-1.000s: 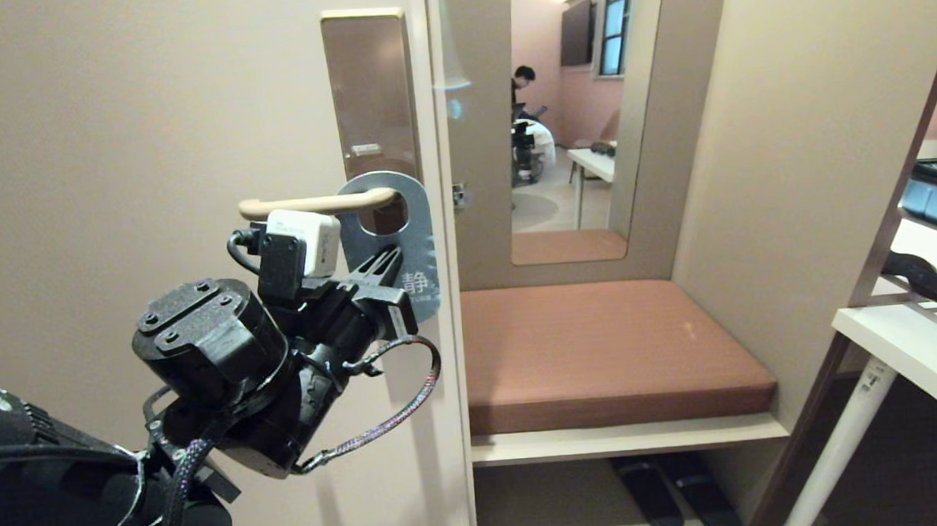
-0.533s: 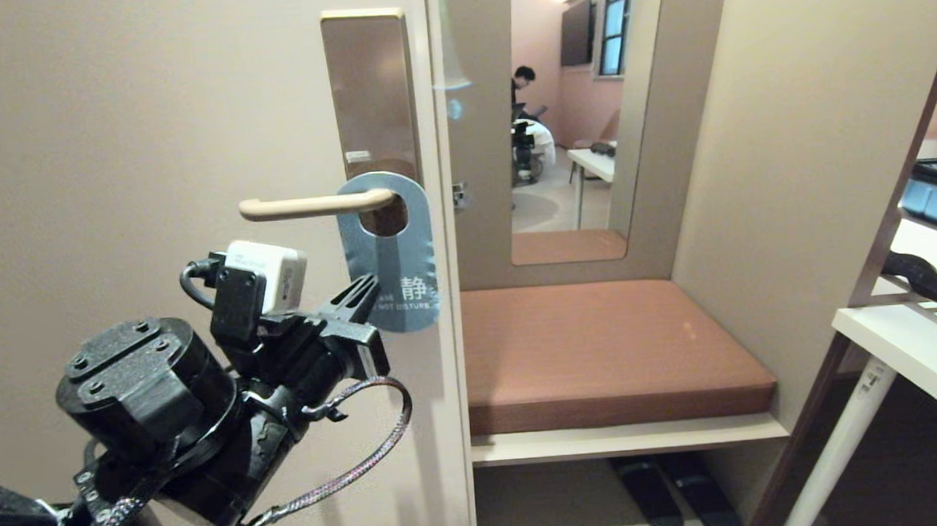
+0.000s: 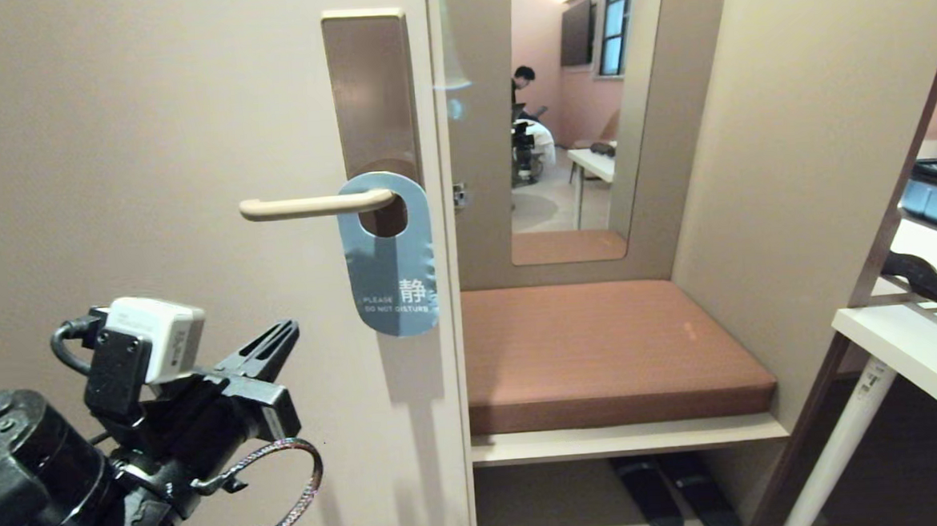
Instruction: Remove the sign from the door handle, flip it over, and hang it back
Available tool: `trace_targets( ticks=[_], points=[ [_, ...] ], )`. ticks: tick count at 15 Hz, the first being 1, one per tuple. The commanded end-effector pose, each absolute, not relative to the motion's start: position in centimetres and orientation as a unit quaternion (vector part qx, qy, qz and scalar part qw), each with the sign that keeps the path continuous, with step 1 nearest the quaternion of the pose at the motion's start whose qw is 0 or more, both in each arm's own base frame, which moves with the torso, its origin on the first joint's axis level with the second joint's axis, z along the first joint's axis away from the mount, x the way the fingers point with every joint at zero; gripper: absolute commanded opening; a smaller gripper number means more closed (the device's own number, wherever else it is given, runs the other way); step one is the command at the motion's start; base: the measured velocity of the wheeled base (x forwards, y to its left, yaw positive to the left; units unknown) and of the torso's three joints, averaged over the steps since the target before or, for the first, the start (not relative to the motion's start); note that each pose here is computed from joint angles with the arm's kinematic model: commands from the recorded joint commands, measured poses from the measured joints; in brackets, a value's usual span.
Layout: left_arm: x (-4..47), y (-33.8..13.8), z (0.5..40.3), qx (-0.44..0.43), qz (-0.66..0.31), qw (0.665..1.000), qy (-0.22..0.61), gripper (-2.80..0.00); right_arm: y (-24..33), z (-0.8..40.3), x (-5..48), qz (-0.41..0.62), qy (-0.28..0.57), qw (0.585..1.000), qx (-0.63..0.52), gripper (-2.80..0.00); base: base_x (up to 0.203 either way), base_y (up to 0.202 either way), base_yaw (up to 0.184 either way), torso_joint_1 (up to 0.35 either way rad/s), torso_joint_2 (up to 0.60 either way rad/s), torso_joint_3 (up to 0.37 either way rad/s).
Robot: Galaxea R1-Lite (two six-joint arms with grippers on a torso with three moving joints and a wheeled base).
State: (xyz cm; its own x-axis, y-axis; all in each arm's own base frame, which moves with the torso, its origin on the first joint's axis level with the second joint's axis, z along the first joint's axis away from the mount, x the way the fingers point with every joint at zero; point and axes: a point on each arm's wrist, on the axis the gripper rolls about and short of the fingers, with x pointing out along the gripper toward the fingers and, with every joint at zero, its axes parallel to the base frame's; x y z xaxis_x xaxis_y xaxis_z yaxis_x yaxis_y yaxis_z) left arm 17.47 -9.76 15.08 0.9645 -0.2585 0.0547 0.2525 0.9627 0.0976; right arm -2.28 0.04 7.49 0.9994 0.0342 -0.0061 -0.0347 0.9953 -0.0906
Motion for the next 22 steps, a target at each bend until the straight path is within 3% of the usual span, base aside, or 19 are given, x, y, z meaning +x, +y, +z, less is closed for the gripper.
trace_targets(
  ticks=[1, 9, 22],
  points=[
    [16.7, -7.4, 15.6, 0.044, -0.084, 0.994, -0.047, -2.80, 0.0, 7.5, -2.3, 0.018, 0.002, 0.999, -0.046, -2.80, 0.000, 0.000, 0.000, 0.000, 0.00, 0.000],
    [15.9, -1.6, 14.8, 0.060, 0.068, 0.995, -0.028, -2.80, 0.0, 7.5, -2.3, 0.018, 0.002, 0.999, -0.046, -2.80, 0.000, 0.000, 0.000, 0.000, 0.00, 0.000],
    [10.0, -0.7, 16.4, 0.064, 0.078, 0.992, -0.079, -2.80, 0.0, 7.5, -2.3, 0.018, 0.002, 0.999, -0.046, -2.80, 0.000, 0.000, 0.000, 0.000, 0.00, 0.000]
  ],
)
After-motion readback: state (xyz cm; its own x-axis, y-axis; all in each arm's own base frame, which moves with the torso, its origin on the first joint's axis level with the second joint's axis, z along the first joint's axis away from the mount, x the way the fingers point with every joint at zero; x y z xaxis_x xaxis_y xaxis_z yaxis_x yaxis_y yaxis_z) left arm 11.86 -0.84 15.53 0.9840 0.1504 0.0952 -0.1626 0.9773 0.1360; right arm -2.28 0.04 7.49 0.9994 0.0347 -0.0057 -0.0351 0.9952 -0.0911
